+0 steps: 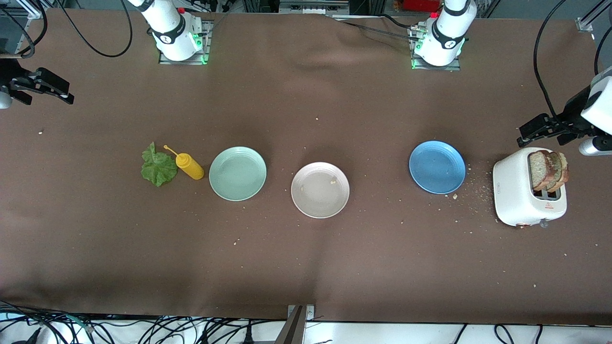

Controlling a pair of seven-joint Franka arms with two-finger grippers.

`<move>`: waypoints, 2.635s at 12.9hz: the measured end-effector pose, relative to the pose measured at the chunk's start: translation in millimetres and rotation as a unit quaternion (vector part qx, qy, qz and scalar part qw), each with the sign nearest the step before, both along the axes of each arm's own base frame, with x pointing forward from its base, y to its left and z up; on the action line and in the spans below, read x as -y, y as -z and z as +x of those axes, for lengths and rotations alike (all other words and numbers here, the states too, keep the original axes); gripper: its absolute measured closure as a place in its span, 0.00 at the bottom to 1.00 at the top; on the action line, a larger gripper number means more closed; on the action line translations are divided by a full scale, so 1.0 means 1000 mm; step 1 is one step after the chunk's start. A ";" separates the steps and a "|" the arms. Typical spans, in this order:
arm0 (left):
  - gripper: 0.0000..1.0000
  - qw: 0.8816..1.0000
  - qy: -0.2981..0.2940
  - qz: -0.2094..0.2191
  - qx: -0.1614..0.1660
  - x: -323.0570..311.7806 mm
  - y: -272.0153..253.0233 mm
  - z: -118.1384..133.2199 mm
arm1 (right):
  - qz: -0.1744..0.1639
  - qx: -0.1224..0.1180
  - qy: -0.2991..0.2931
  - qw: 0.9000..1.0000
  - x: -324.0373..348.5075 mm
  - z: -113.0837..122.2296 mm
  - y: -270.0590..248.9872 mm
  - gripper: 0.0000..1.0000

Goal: Make sandwich in beige plate with both arms

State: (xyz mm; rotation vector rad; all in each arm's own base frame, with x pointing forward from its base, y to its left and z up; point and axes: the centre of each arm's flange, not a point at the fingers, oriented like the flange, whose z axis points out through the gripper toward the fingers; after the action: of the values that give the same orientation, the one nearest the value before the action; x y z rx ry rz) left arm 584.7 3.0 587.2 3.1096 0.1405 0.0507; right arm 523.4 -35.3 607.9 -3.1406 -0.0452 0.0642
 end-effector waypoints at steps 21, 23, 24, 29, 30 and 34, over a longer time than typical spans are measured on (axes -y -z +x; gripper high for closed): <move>0.00 1.000 0.000 0.000 -0.004 0.000 0.005 0.002 | 0.000 -0.001 0.002 1.000 0.000 0.000 0.001 0.00; 0.00 1.000 0.000 0.000 -0.002 0.000 0.005 0.003 | 0.000 -0.001 0.002 1.000 0.000 0.000 0.001 0.00; 0.00 1.000 0.000 0.000 -0.002 0.000 0.005 0.003 | 0.000 -0.001 0.002 1.000 0.000 0.000 0.001 0.00; 0.00 1.000 0.000 0.001 -0.003 0.000 0.005 0.003 | 0.000 -0.001 0.002 1.000 0.000 0.000 0.000 0.00; 0.00 1.000 0.000 0.001 -0.003 0.000 0.005 0.003 | 0.000 -0.001 0.002 1.000 0.000 0.000 0.000 0.00; 0.00 1.000 0.000 0.001 -0.003 0.000 0.006 0.003 | 0.000 -0.001 0.002 1.000 0.000 0.000 0.000 0.00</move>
State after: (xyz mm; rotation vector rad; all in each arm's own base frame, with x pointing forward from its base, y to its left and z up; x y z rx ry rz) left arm 587.7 3.0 581.4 3.1111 0.1415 0.0408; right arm 523.7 -35.3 607.5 -3.1406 -0.0401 0.0666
